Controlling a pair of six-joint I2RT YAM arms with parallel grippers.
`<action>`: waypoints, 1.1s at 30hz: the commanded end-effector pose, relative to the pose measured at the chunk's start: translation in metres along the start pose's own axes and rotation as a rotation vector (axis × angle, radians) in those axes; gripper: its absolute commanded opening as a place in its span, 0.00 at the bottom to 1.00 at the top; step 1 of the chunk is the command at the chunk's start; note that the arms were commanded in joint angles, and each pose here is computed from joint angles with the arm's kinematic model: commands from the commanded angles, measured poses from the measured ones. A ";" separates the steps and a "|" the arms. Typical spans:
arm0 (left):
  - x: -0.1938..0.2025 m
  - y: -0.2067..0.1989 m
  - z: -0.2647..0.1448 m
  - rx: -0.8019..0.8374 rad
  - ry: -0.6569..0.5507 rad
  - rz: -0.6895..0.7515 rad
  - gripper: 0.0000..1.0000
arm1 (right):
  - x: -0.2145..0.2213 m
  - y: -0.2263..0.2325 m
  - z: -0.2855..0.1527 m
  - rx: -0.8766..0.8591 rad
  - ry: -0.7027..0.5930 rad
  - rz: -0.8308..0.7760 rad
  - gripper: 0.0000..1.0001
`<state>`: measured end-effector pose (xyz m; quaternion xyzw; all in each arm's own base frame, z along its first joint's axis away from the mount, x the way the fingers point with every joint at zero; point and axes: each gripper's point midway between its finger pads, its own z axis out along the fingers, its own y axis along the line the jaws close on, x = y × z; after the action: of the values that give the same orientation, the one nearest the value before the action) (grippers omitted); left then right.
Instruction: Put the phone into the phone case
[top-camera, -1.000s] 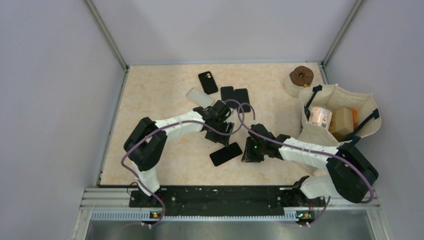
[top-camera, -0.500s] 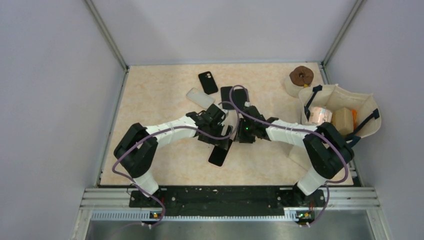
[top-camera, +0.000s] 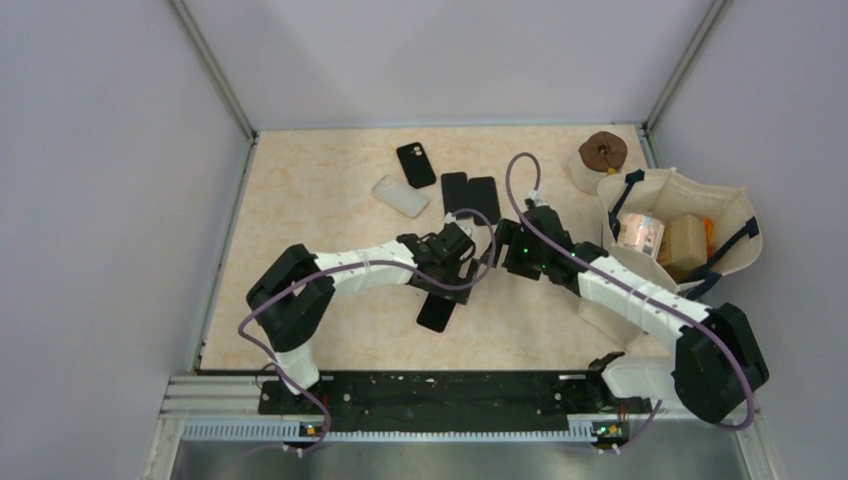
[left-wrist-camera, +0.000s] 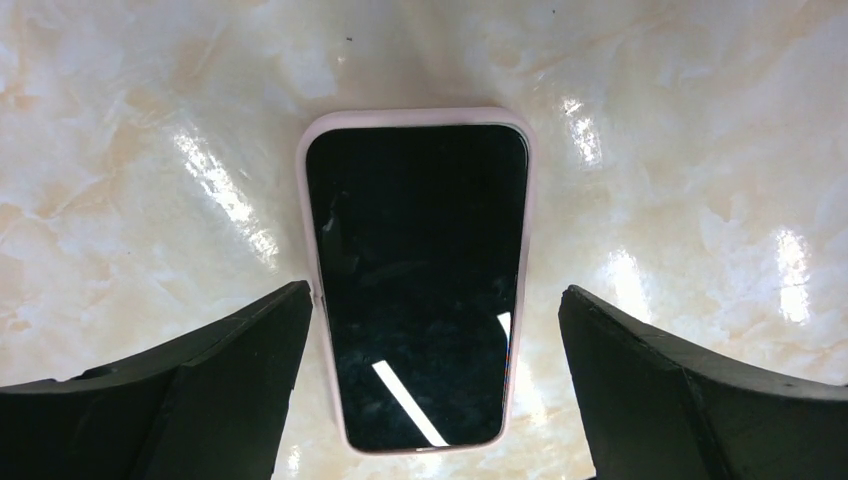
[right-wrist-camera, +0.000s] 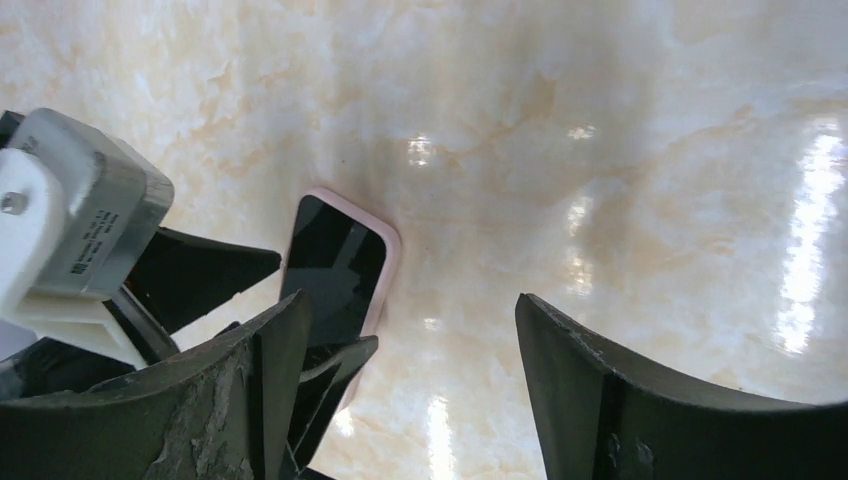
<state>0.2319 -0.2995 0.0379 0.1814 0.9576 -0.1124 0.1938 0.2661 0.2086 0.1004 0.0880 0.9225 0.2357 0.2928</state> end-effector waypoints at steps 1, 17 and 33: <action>-0.007 -0.001 0.004 -0.070 -0.025 0.018 0.99 | -0.012 -0.010 -0.013 0.023 -0.063 0.032 0.75; 0.016 0.018 0.018 -0.231 0.001 0.007 0.45 | -0.023 0.000 -0.034 -0.023 -0.113 0.020 0.76; -0.057 0.215 -0.037 -0.545 -0.140 -0.566 0.27 | -0.044 0.022 -0.013 -0.036 -0.094 -0.072 0.76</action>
<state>0.3244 -0.1519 0.0396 -0.0927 0.9641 0.0656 0.2400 0.2730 0.1971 0.1249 0.0810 0.9152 0.2257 0.3240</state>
